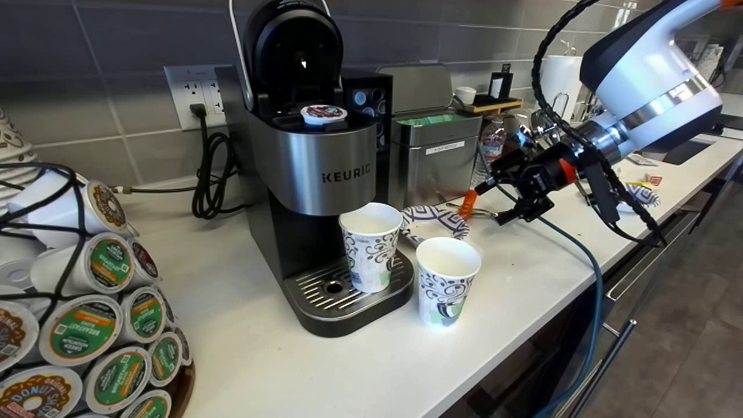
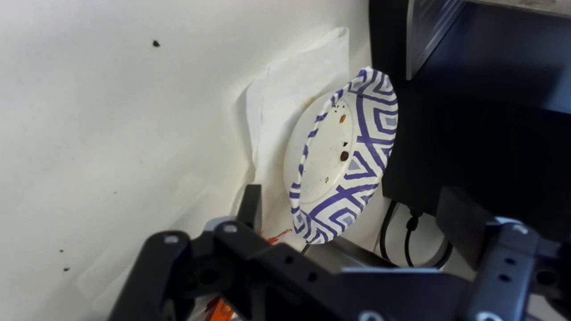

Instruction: Move the bowl to the right then remove the lid from the bottle and put it on the table

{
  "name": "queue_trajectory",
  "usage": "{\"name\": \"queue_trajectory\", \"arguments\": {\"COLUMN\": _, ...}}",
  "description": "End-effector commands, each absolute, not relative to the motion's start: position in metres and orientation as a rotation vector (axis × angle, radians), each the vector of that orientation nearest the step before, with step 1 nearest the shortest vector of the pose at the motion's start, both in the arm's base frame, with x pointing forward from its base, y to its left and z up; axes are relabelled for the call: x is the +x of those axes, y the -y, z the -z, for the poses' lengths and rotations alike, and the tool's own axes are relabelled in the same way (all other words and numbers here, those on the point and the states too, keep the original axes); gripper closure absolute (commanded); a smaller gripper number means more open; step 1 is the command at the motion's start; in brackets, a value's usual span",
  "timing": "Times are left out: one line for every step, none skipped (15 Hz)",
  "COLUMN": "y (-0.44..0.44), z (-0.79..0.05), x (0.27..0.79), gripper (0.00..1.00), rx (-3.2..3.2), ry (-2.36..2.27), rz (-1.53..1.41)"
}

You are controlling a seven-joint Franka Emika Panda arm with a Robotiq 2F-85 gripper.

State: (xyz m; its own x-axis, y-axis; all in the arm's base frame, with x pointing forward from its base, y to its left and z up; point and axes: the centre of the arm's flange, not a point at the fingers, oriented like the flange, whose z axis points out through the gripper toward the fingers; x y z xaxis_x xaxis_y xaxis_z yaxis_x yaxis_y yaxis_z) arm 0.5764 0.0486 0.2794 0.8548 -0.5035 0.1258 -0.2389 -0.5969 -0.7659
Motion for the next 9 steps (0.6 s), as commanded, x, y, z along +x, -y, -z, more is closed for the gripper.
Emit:
{"name": "queue_trajectory", "arguments": {"y": -0.059, "z": -0.250, "x": 0.607, "gripper": 0.00, "rx": -2.240, "ry": -0.583, "rz": 0.362}}
{"name": "queue_trajectory", "arguments": {"y": -0.060, "z": -0.245, "x": 0.611, "gripper": 0.00, "rx": -2.241, "ry": -0.588, "rz": 0.354}}
{"name": "queue_trajectory", "arguments": {"y": -0.062, "z": -0.242, "x": 0.617, "gripper": 0.00, "rx": -2.239, "ry": -0.594, "rz": 0.356}}
{"name": "queue_trajectory", "arguments": {"y": -0.062, "z": -0.240, "x": 0.621, "gripper": 0.00, "rx": -2.235, "ry": -0.598, "rz": 0.363}}
{"name": "queue_trajectory", "arguments": {"y": -0.062, "z": -0.239, "x": 0.625, "gripper": 0.00, "rx": -2.232, "ry": -0.600, "rz": 0.369}}
{"name": "queue_trajectory", "arguments": {"y": -0.061, "z": -0.241, "x": 0.629, "gripper": 0.00, "rx": -2.228, "ry": -0.601, "rz": 0.376}}
{"name": "queue_trajectory", "arguments": {"y": -0.060, "z": -0.242, "x": 0.633, "gripper": 0.00, "rx": -2.223, "ry": -0.602, "rz": 0.381}}
{"name": "queue_trajectory", "arguments": {"y": -0.059, "z": -0.245, "x": 0.636, "gripper": 0.00, "rx": -2.221, "ry": -0.602, "rz": 0.386}}
{"name": "queue_trajectory", "arguments": {"y": -0.059, "z": -0.245, "x": 0.639, "gripper": 0.03, "rx": -2.220, "ry": -0.603, "rz": 0.388}}
